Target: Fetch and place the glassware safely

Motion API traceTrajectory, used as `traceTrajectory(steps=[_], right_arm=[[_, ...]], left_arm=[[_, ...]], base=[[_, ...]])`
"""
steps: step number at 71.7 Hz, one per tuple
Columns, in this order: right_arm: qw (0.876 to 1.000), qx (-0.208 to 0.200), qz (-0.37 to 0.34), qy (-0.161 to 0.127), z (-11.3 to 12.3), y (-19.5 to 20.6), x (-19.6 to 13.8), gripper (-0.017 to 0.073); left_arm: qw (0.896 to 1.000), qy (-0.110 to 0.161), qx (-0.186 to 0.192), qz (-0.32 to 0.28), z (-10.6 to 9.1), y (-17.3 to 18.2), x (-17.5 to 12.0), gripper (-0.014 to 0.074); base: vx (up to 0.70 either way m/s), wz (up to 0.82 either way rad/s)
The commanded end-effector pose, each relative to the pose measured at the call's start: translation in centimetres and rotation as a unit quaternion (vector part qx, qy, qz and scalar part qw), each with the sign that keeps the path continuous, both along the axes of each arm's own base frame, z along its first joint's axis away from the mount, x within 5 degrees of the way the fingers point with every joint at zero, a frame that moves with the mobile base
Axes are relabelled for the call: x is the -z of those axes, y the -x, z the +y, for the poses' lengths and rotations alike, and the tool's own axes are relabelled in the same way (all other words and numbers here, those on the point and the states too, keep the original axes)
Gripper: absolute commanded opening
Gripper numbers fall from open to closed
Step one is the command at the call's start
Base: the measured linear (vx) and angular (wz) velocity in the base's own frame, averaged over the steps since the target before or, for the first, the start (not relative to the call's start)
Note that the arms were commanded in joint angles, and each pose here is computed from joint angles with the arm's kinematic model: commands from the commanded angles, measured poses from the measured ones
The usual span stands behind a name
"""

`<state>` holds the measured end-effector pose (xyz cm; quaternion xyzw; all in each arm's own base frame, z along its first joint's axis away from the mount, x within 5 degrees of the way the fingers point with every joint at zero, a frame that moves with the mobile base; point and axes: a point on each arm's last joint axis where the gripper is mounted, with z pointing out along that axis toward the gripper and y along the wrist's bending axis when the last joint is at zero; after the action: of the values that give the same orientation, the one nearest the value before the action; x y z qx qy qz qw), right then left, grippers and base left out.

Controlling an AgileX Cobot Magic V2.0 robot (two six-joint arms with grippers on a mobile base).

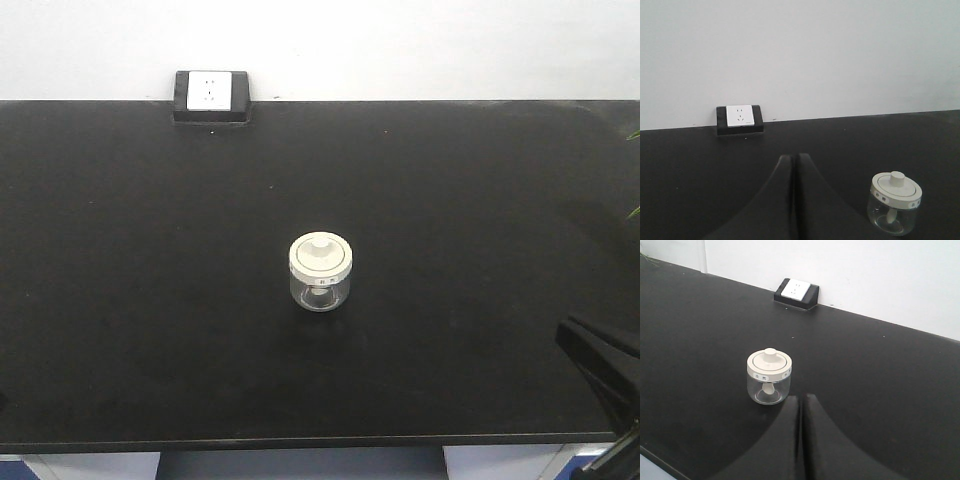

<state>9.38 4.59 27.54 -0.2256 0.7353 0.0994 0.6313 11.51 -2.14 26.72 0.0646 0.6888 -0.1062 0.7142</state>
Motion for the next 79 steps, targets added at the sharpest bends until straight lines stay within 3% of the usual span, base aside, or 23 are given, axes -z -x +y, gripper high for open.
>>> traceTrajectory(steps=[1,8,17,30,41,53,58,73,79], right_arm=[[0.999,0.0,-0.044,-0.018,0.0,-0.1,-1.5,-0.0003],[0.999,0.0,-0.044,-0.018,0.0,-0.1,-1.5,-0.0003],[0.999,0.0,-0.044,-0.018,0.0,-0.1,-1.5,-0.0003],[0.999,0.0,-0.044,-0.018,0.0,-0.1,-1.5,-0.0003],[0.999,0.0,-0.044,-0.018,0.0,-0.1,-1.5,-0.0003],[0.999,0.0,-0.044,-0.018,0.0,-0.1,-1.5,-0.0003],[0.999,0.0,-0.044,-0.018,0.0,-0.1,-1.5,-0.0003],[0.999,0.0,-0.044,-0.018,0.0,-0.1,-1.5,-0.0003],[0.999,0.0,-0.044,-0.018,0.0,-0.1,-1.5,-0.0003]], left_arm=[[0.999,0.02,0.017,-0.03,-0.3,0.0,-1.3,-0.0007],[0.999,0.032,0.014,-0.031,-0.2,0.0,-1.3,-0.0007],[0.995,0.094,-0.01,-0.042,0.3,0.5,-1.8,-0.0007],[0.993,0.049,-0.044,-0.099,0.9,2.0,-2.8,-0.0007],[0.99,0.028,-0.083,-0.115,1.5,3.3,-3.0,-0.0007],[0.99,0.03,-0.117,-0.067,2.1,4.7,-2.0,-0.0007],[0.992,0.014,-0.121,-0.043,2.2,5.2,-1.4,-0.0007],[0.995,-0.034,-0.089,0.04,1.5,6.7,0.9,-0.0007],[0.995,-0.033,-0.085,0.04,1.5,6.9,2.2,-0.0007]], base=[[0.0,0.0],[0.0,0.0],[0.0,0.0],[0.0,0.0],[0.0,0.0],[0.0,0.0],[0.0,0.0],[0.0,0.0],[0.0,0.0]])
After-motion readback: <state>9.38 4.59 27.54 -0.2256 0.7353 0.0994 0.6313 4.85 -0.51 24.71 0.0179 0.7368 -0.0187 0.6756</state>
